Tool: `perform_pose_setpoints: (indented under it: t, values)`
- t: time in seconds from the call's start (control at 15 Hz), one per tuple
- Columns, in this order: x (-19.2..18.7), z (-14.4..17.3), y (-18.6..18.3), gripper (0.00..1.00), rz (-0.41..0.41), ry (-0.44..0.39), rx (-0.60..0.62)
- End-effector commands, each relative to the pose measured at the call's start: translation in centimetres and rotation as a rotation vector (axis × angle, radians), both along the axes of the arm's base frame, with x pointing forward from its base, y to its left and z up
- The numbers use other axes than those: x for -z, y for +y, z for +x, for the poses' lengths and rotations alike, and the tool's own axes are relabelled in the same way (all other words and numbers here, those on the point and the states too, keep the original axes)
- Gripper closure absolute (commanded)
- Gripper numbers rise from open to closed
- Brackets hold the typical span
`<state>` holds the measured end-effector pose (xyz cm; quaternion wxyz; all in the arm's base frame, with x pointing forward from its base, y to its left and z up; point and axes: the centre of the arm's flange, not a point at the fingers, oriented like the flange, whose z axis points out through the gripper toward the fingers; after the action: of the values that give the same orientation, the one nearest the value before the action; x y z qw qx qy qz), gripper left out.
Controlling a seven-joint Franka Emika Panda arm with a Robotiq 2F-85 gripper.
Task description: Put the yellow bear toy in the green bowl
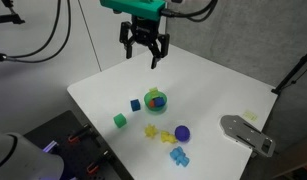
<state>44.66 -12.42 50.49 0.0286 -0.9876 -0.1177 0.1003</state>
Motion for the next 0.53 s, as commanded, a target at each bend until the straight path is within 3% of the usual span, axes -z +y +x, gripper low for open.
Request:
perform_pose_setpoints:
  t: [0.0,0.47]
  values:
    - [3.2,1.3,-0.6,0.00,-0.023,0.009,0.036]
    - [10.9,1.9,-2.4,0.00,-0.064,-0.058,0.173]
